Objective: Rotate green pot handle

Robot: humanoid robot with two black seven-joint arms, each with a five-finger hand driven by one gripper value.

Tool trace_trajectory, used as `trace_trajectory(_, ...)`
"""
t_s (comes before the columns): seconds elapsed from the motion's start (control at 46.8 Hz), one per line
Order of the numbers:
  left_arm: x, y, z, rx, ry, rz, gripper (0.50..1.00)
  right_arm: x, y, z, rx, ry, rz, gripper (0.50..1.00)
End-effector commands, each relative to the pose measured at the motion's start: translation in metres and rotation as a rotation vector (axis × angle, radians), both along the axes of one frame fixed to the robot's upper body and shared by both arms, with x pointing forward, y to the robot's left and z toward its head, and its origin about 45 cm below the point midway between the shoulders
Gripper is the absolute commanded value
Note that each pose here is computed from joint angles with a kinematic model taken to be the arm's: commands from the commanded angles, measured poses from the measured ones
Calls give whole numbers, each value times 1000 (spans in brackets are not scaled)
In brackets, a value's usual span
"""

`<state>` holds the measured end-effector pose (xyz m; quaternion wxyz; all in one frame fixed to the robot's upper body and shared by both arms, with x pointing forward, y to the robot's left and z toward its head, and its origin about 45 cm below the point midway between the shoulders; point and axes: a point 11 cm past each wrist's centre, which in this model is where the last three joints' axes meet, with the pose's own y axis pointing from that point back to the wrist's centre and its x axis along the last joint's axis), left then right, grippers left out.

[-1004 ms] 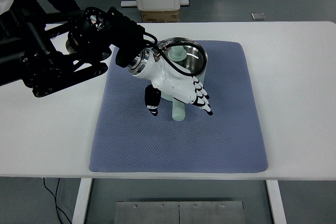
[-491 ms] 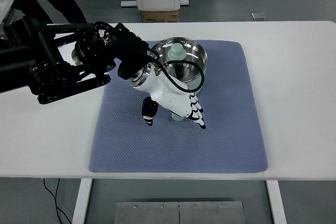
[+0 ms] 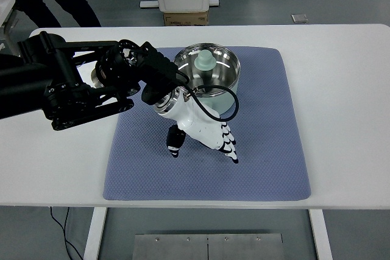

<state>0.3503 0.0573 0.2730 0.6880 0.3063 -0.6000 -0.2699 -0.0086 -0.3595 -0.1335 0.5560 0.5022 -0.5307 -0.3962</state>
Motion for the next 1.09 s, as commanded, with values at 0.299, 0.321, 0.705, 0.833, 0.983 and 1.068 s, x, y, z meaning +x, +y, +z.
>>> trace_trajectory(0.299,4,5,-2,15,-9,12,1000,0,-1,0,-2,0,0,1000)
trace_trajectory(0.321,5,6,-2,18,-11,14,1000,1,0,0,1,-2,0,1000)
trace_trajectory(0.705,7,9,-2,18,-14,24,1000,-1,-1,0,-2,1,0,1000)
trace_trajectory(0.833,8,11,-2,25,-17,25,1000,0,0,0,1,0,0,1000)
trace_trajectory(0.983,9,14,-4,40,-26,23,1000,-1,-1,0,-1,1,0,1000)
trace_trajectory(1.068,9,14,-3,41,-29,23,1000,0,0,0,1,0,0,1000)
